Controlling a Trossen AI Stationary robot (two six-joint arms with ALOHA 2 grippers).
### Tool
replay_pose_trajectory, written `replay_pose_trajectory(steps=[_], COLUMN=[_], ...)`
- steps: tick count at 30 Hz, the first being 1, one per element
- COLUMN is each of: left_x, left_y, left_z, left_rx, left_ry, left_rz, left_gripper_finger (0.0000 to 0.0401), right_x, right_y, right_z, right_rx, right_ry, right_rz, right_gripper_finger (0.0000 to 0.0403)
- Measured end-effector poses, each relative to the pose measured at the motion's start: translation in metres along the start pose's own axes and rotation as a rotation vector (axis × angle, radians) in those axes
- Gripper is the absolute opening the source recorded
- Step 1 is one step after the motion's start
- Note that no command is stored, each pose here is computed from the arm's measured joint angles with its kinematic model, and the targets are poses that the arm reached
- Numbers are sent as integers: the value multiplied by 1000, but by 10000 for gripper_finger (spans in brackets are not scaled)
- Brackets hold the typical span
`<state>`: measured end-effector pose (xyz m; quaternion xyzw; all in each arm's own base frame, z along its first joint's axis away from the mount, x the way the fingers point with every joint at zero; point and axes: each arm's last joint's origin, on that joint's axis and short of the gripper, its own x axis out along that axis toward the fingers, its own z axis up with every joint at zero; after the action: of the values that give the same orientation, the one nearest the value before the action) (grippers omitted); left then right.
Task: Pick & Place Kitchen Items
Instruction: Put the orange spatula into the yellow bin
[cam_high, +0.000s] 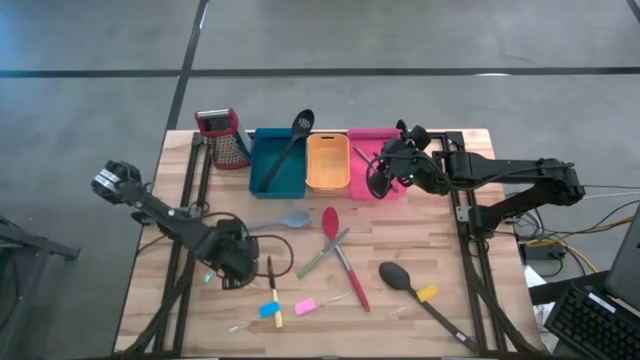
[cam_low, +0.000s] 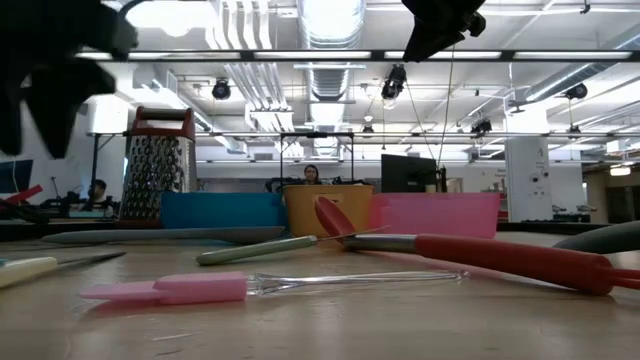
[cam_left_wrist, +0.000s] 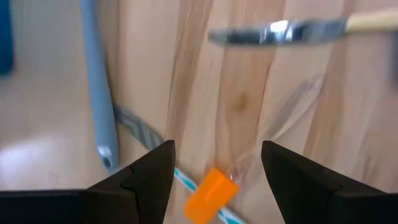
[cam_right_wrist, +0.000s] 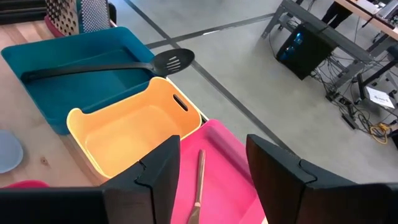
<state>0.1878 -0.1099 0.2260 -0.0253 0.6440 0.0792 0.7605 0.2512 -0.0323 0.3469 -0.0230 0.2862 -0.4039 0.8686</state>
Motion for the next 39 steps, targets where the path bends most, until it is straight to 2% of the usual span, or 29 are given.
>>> replay_pose_trajectory(steps=[13, 24, 39], left_x=[35, 49, 74], left_y=[6, 1, 4], left_z=[-24, -31, -44], left_rx=[-37, -45, -55], left_ry=[131, 152, 177], left_rz=[10, -92, -177], left_gripper_finger=[243, 243, 243], right_x=[0, 0, 5], right_y=[0, 0, 2], right_z=[-2, -2, -10], right_rx=[20, 20, -1], right_ry=[12, 13, 35], right_rz=[-3, -3, -10], right_gripper_finger=[188, 166, 191])
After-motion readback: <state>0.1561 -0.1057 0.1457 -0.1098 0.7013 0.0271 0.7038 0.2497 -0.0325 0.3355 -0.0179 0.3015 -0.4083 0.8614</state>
